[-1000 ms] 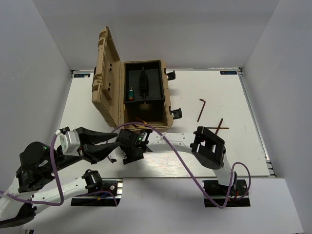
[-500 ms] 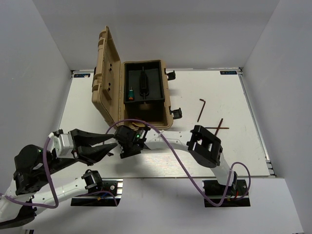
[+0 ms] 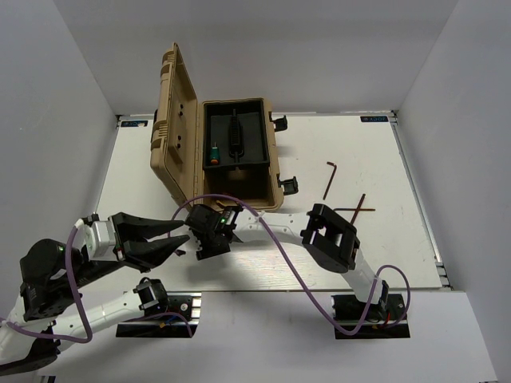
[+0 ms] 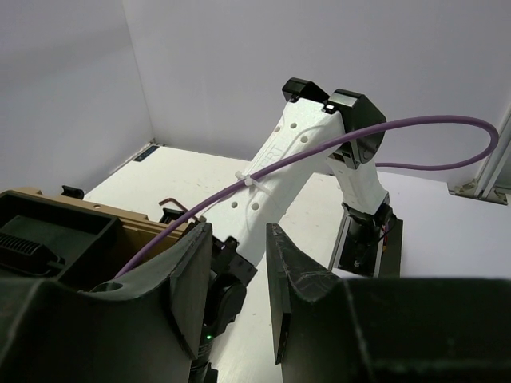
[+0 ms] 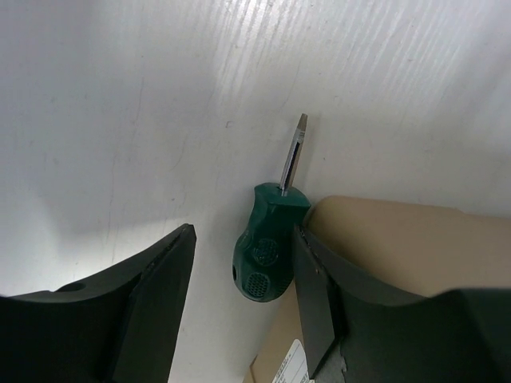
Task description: Sort the tools into containers
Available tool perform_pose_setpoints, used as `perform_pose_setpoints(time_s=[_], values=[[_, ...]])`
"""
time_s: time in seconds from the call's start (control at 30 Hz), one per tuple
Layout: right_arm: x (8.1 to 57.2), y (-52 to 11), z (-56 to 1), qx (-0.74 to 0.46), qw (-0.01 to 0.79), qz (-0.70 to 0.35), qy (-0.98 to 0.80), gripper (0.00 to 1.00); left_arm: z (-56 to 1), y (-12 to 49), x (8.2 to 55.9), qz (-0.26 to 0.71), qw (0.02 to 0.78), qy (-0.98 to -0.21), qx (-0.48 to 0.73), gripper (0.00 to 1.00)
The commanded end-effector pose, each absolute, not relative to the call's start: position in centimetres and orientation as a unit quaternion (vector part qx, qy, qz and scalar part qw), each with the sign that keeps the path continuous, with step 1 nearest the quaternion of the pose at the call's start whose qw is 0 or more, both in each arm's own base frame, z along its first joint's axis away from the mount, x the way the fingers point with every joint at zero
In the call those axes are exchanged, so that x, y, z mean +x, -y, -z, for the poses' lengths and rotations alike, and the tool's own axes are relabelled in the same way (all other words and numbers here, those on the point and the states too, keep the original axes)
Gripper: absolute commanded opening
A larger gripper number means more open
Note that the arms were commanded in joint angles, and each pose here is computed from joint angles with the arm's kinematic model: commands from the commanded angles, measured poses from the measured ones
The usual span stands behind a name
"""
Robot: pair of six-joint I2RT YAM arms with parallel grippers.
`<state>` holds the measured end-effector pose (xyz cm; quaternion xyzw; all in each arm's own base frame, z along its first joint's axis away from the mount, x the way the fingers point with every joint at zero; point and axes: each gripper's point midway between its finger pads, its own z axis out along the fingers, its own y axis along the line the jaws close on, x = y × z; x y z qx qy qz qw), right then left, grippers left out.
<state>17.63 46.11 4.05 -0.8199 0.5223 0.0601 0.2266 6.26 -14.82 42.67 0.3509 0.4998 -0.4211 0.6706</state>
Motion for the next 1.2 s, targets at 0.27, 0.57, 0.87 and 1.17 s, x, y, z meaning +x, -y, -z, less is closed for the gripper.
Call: perform_pose_setpoints(time_s=[0.27, 0.57, 0.87, 1.17], values=[[16.9, -43.0, -1.0, -0.837, 0.149, -0.063, -0.522, 0.56, -42.4, 14.8, 6.1, 0.422, 0.666, -0.502, 0.356, 0.44], [16.2, -41.5, -0.7, -0.839, 0.119, -0.056, -0.527, 0.55, -42.6, 14.8, 6.1, 0.418, 0.668, -0.500, 0.358, 0.44], [14.0, -40.0, -0.5, -0.844, 0.071, -0.084, -0.525, 0.55, -42.5, 15.2, 6.1, 0.420, 0.664, -0.502, 0.363, 0.44], [14.0, -39.2, -0.3, -0.847, 0.056, -0.078, -0.523, 0.55, -42.5, 15.2, 6.1, 0.420, 0.664, -0.502, 0.363, 0.44]])
